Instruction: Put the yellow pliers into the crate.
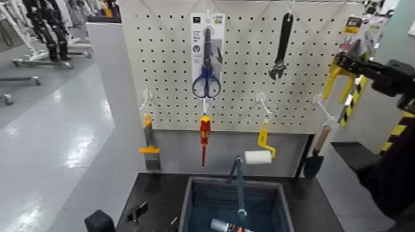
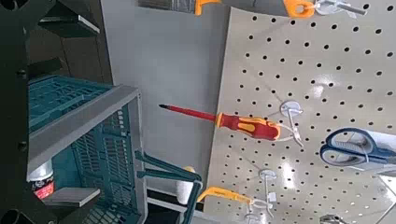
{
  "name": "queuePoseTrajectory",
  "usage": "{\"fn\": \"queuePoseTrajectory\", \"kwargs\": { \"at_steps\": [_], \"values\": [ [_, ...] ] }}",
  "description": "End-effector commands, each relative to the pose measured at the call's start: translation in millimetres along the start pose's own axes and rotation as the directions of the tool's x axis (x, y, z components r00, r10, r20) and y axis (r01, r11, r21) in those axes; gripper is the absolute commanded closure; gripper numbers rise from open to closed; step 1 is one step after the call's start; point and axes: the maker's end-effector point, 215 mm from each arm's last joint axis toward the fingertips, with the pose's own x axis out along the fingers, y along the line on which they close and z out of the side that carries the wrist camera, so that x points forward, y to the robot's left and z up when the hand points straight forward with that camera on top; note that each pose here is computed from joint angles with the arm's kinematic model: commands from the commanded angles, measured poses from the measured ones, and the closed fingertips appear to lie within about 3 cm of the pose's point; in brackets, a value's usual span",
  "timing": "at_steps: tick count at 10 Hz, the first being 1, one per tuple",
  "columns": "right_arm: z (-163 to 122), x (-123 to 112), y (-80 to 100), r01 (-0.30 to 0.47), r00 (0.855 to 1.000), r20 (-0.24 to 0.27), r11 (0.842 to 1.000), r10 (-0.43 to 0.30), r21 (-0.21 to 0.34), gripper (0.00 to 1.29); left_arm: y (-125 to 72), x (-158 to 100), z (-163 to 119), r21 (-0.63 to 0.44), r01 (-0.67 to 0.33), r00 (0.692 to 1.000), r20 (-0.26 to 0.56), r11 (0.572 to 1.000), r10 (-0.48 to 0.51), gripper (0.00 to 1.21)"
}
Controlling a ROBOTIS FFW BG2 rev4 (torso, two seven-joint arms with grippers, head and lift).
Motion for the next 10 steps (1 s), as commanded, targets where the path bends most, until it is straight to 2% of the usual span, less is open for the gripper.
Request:
{"fn": "queuePoseTrajectory", "kwargs": {
  "at_steps": [1, 6, 8, 10],
  "values": [
    [3, 0, -0.7, 0.001, 1.0, 0.0, 1.0, -0.001, -0.007, 1.07, 0.0, 0, 0, 0.001, 0.0, 1.0, 0.001, 1.0, 0.0, 0.1],
    [11, 4, 2.3, -0.007, 1.0, 0.006, 1.0, 0.007, -0.025, 1.07, -1.2, 0, 0, 0.0, 0.003, 1.0, 0.001, 1.0, -0.003, 0.1],
    [21, 4, 12.0, -0.012, 1.0, 0.022, 0.999, 0.013, -0.049, 1.07, -0.9, -1, 1, 0.001, 0.005, 1.0, 0.002, 1.0, -0.005, 0.1],
    [34, -3, 31.7, -0.007, 0.999, 0.037, 0.996, 0.011, -0.086, 1.07, -0.1, -2, 0, 0.001, 0.005, 1.0, 0.001, 1.0, -0.005, 0.1]
  ]
}}
